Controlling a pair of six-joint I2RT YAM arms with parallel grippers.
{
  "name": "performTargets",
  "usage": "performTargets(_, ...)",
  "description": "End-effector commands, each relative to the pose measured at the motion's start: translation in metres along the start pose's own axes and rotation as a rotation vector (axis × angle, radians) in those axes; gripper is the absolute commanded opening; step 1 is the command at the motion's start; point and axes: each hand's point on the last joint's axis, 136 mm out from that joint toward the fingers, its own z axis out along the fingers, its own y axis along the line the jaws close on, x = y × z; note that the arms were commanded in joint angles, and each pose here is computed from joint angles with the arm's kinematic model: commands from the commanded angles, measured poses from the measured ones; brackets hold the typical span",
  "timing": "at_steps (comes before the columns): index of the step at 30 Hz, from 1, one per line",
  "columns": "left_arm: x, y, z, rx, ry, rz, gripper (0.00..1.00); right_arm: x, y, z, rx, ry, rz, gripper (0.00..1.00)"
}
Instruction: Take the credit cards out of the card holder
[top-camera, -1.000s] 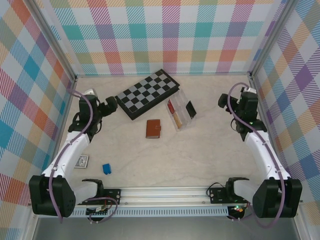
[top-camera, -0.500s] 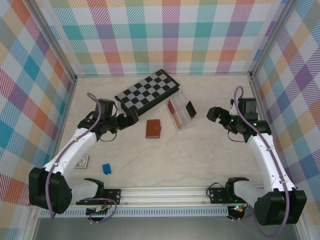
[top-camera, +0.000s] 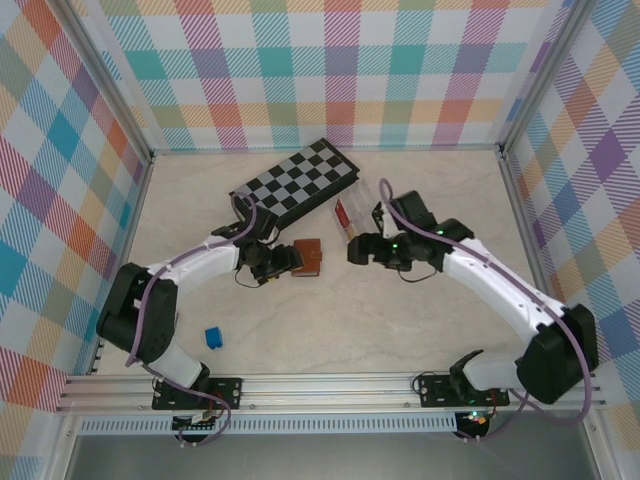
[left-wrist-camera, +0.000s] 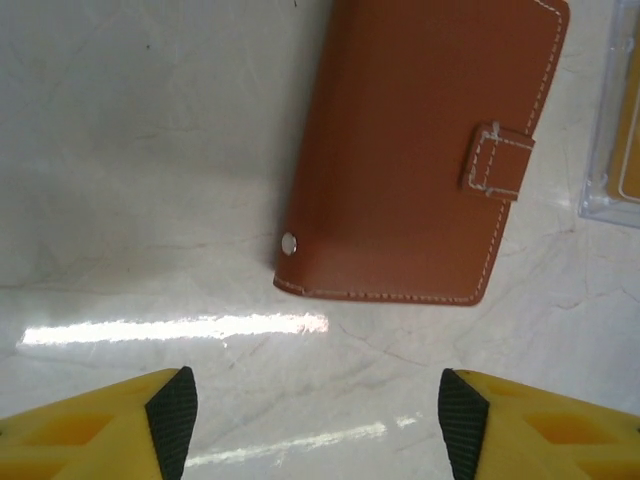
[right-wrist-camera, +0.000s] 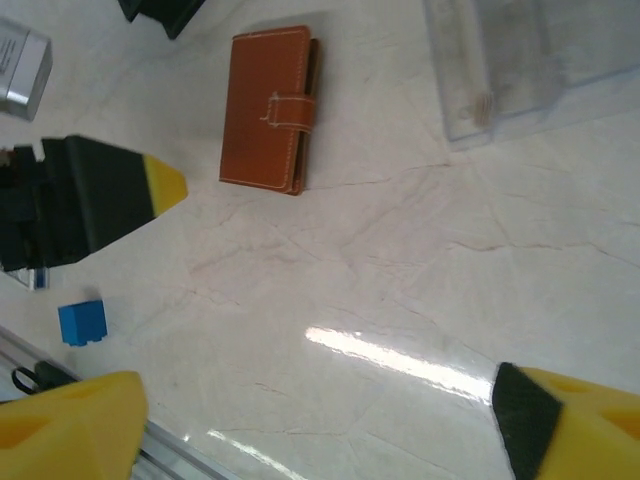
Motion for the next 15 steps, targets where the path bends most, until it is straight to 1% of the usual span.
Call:
performTargets(1,-0.008,-0.009,0.002,0.012,0.002,-0.005,0.62,-0.004,0.017,0.02,0.012,0.016,-0.022,0.74)
performTargets(2,-0.009,-0.008,0.004,0.006,-0.002,-0.006,0.61,-0.004,0.018,0.028,0.026,0.023,-0.023,0.72)
performTargets(5,-0.013,-0.004,0.008,-0.005,-0.011,-0.028,0.56,-0.007,0.026,0.054,0.031,0.053,-0.025,0.6)
performTargets(8,-0.013,-0.004,0.014,0.016,0.001,-0.054,0.53,-0.014,0.03,0.08,0.062,0.082,-0.035,0.49)
performTargets(10,-0.013,-0.007,0.017,0.035,0.007,-0.064,0.52,-0.019,0.026,0.094,0.11,0.1,-0.03,0.46)
performTargets(15,-0.015,-0.005,0.019,0.034,0.008,-0.076,0.5,-0.03,0.018,0.129,0.175,0.148,-0.057,0.43)
